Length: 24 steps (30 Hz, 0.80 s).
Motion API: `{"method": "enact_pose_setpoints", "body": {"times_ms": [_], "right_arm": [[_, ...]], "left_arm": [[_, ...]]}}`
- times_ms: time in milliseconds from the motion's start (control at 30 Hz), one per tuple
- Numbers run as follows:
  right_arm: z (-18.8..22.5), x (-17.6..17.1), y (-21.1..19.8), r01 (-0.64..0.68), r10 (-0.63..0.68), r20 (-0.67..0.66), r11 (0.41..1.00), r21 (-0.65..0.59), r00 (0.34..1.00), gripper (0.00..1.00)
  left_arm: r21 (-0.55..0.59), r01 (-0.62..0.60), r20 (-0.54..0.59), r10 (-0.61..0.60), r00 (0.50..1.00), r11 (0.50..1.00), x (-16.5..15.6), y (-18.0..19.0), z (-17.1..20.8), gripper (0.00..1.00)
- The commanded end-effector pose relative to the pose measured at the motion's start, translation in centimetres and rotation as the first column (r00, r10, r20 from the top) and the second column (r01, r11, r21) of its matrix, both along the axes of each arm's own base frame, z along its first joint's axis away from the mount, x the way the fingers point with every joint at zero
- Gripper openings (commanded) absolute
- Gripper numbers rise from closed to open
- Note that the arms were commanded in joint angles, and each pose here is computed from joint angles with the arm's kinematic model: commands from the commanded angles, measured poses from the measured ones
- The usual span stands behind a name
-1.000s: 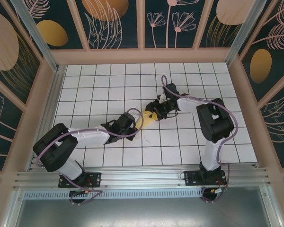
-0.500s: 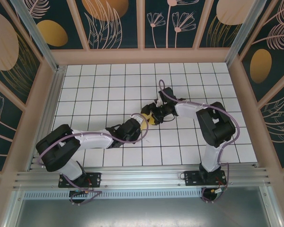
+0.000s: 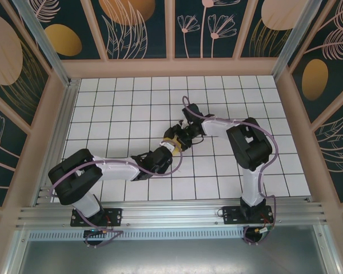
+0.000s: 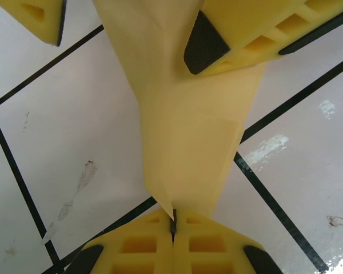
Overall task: Fold a paper plane with a square sheet of paper (pick it up from the middle)
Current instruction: Fold the wing for the fifth time at the center of the table.
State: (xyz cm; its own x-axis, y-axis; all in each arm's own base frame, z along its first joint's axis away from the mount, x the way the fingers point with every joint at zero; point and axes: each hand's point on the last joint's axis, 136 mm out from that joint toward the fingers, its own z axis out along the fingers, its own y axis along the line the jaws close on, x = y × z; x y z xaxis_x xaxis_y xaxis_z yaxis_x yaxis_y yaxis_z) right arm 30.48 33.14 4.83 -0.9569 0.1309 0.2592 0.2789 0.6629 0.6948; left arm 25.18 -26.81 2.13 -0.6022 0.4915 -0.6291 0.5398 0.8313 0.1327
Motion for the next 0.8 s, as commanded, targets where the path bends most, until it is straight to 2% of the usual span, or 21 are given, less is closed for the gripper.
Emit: {"method": "enact_pose_setpoints", "body": {"times_ms": [0,433,567,700,767], "right_arm": [[-0.8,-0.4,0.0,-0.014,0.013,-0.030,0.998,-0.055,0.999,0.60],[-1.3,0.0,-0.9,0.000,-0.002,-0.023,0.993,-0.121,1.000,0.31],[-0.7,0.6,-1.0,0.009,-0.010,-0.010,0.994,-0.110,1.000,0.32],[0.6,0.9,-0.2,0.003,-0.002,0.009,0.998,-0.059,1.000,0.43],[1.2,0.7,0.3,-0.007,0.007,-0.001,1.000,-0.028,1.000,0.45]], "left_arm": [[0.002,0.017,0.039,-0.017,0.999,1.000,0.4,-0.5,0.8,0.03],[0.018,0.016,0.045,-0.017,0.999,1.000,0.3,-0.2,0.6,0.03],[0.025,0.014,0.038,-0.015,0.999,1.000,0.3,-0.2,0.4,0.03],[0.024,0.014,0.035,-0.015,0.999,1.000,0.3,-0.2,0.3,0.03],[0.024,0.014,0.036,-0.015,0.999,1.000,0.3,-0.2,0.3,0.03]]}}
